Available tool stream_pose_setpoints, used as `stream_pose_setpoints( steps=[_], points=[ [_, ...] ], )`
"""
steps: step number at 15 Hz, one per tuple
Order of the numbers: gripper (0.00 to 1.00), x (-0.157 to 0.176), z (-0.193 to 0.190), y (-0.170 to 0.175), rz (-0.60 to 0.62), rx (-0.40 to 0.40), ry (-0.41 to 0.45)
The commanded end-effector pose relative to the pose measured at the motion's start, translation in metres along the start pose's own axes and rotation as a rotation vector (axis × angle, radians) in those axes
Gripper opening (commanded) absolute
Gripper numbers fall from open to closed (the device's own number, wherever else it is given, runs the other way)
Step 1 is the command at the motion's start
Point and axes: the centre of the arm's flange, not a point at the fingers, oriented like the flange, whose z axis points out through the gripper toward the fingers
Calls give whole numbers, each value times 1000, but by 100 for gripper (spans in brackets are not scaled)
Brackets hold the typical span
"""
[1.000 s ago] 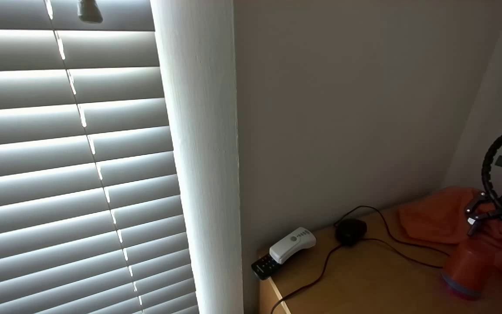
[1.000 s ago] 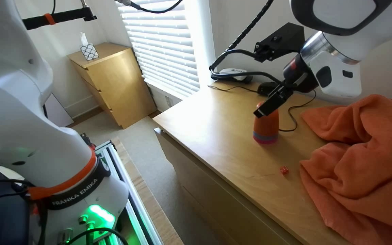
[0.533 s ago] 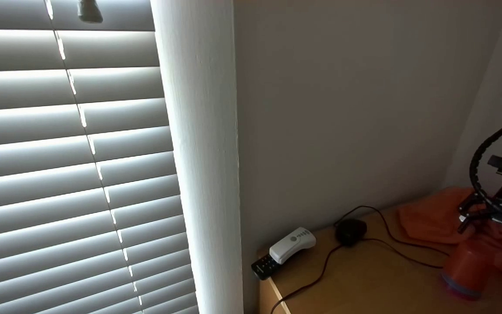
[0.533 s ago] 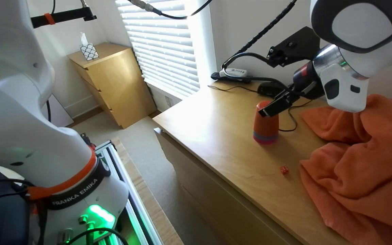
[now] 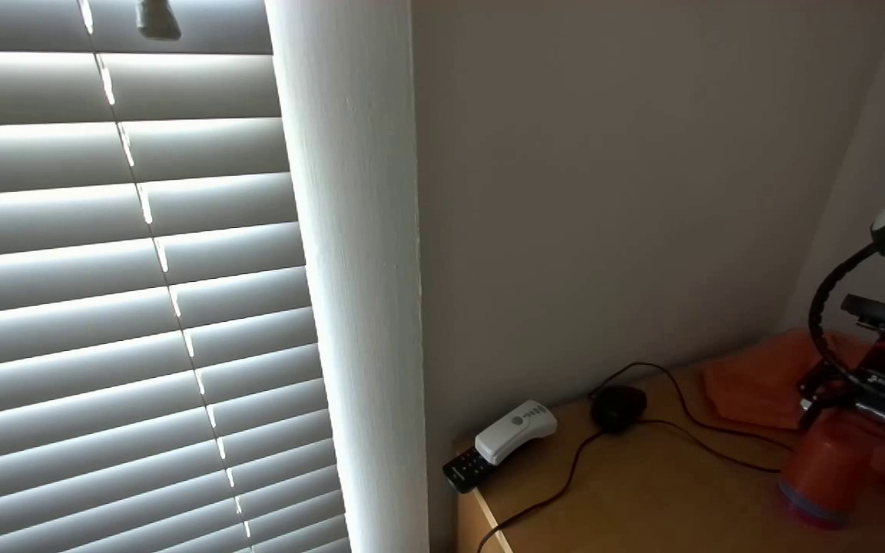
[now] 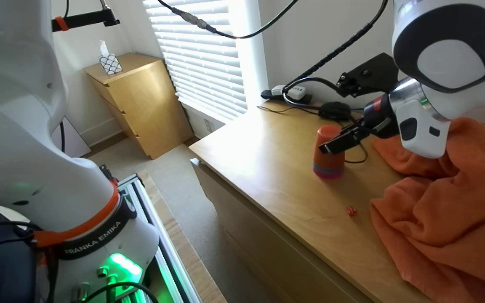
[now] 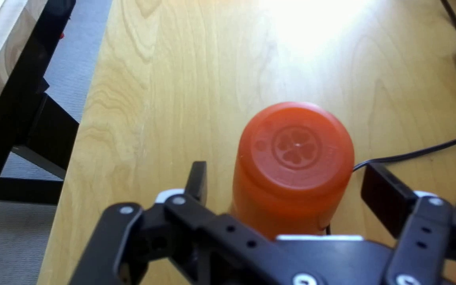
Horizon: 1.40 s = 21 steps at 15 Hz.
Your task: Flip the stack of cups over
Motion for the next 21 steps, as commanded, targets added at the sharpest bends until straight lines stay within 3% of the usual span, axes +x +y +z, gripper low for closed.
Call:
stream_pose_setpoints(
  steps=[1,4,5,6,9,14,21],
  points=[
    [100,18,1,-7,44,-15,-65],
    [100,24,6,-9,55,-37,-97],
    [91,25,8,-9,61,-45,-104],
    [74,27,10,-10,61,-52,-111],
    [49,25,13,-13,65,-72,-123],
    [48,1,14,-14,82,-86,-88],
    [48,-71,20,-17,110,-111,134]
  ],
)
